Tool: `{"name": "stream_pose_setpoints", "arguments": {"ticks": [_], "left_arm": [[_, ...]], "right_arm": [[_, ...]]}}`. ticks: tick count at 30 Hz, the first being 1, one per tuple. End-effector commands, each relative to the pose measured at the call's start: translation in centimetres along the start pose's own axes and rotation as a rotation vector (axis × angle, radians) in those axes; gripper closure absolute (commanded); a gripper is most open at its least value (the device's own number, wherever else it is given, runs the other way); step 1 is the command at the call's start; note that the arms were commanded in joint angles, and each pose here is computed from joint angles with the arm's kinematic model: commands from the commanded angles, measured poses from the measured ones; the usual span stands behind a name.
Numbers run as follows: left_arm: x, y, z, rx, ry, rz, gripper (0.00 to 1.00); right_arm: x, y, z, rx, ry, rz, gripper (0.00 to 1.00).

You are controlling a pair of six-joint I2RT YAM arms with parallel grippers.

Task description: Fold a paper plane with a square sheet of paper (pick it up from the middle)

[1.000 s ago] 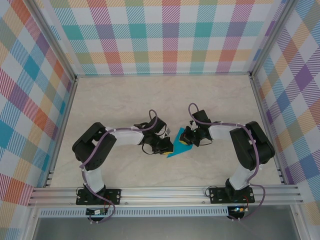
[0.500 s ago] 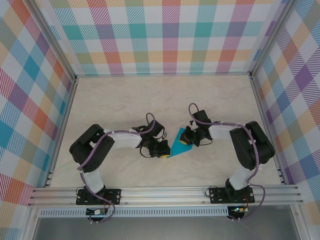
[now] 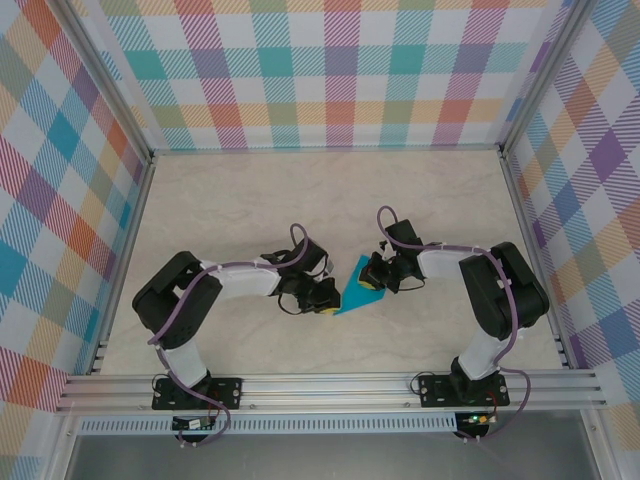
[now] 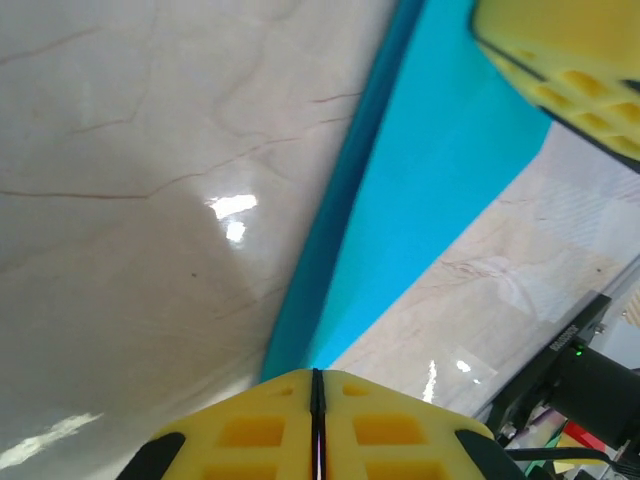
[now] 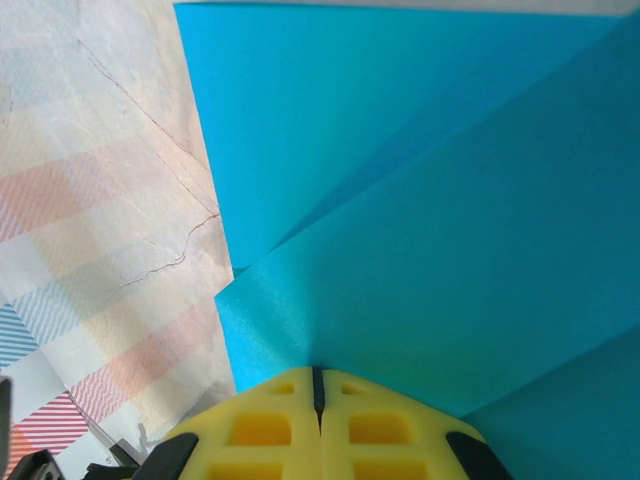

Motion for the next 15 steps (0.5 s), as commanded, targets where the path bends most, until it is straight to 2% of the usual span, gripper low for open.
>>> {"name": "stream_pose_setpoints", "arguments": {"ticks": [1, 11, 15], "left_arm": [[0.4, -0.3, -0.4, -0.003, 0.014, 0.010, 0.91], [0.6, 2.0, 1.3, -0.091, 0.061, -0.034, 0.91], [0.9, 3.5, 1.3, -0.189, 0.068, -0.048, 0.91]], "right_arm": [[2.1, -3.8, 1.5, 0.202, 0.081, 0.098, 1.00], [2.1, -3.9, 1.7, 0.205, 0.087, 0.101, 1.00], [2.0, -3.9, 1.7, 0.209, 0.088, 0.103, 1.00]]}}
Point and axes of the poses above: each hand's point on the last joint's axis, 136 mm out from that joint toward the fingers, its own z axis out along the fingers, its own y axis along the line the jaws close on, x = y × z, the point moved 9 cm from there along -z, back along the fingers, and after that the axes turned 14 degrees about -z, right-handed, at the moved point
